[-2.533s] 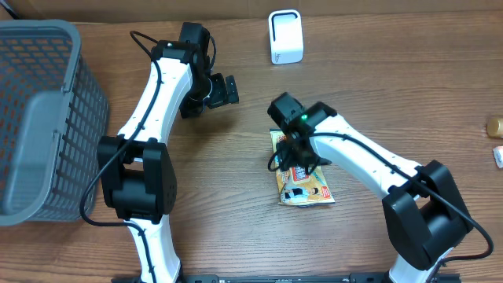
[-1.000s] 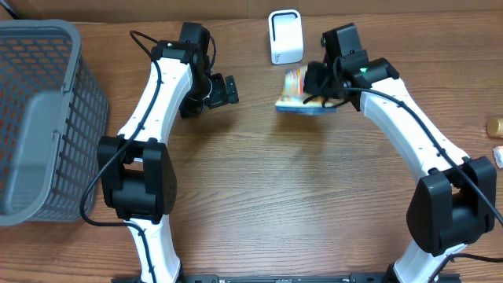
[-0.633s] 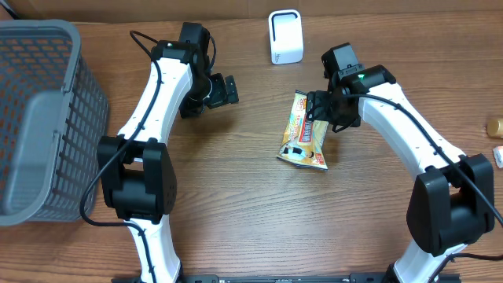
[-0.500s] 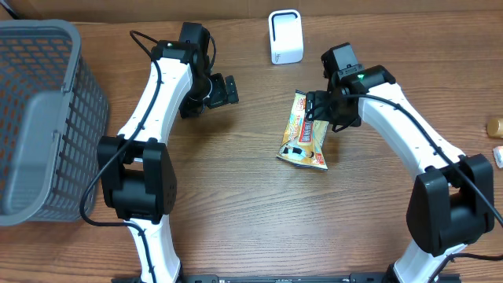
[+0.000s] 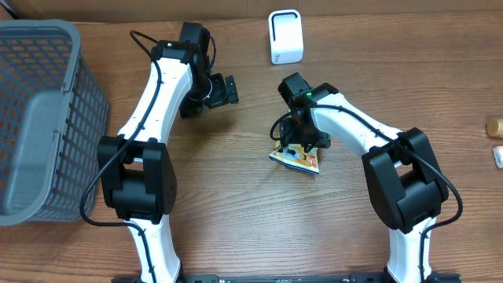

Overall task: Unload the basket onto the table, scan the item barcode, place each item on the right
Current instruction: 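Raise the pack and hold it in front of the white scanner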

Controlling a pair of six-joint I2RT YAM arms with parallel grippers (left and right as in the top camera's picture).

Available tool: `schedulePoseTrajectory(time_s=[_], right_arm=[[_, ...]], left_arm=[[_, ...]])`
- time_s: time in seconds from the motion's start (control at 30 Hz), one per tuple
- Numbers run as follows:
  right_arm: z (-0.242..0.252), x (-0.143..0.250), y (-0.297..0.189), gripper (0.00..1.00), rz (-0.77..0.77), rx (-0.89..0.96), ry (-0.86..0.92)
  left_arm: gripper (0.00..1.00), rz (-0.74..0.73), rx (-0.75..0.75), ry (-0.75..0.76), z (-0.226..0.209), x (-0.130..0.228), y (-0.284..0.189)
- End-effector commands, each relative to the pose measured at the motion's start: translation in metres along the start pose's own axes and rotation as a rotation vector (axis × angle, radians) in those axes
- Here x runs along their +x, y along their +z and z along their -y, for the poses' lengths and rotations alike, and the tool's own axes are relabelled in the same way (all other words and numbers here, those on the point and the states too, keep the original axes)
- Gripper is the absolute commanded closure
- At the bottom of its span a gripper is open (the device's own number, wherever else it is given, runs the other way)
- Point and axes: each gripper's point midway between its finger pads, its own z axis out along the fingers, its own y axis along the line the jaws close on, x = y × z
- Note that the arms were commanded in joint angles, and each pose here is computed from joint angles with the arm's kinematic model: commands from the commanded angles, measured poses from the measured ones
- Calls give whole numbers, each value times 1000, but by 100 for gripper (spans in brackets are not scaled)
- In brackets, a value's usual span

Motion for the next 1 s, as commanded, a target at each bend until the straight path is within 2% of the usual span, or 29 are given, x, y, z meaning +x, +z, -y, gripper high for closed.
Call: schedulePoseTrajectory(time_s=[0.0, 0.13, 0.2, 0.5, 0.73, 0.97], right_arm=[[8, 3, 16, 36, -30, 37, 48], [9, -5, 11, 83, -16, 29, 60], [9, -13, 5, 96, -1, 20, 70], [7, -89, -65, 96, 182, -72, 115], [2, -168, -144, 96, 466, -215, 165], [-29, -230, -177, 96, 732, -403, 208]], left_arm=[[0, 6, -8, -13, -2, -3, 0], [0, 6, -8, -13, -2, -3, 0], [0, 6, -8, -13, -2, -3, 0], [0, 6, -8, -13, -2, -3, 0], [0, 6, -8, -13, -2, -3, 0], [0, 6, -8, -13, -2, -3, 0]])
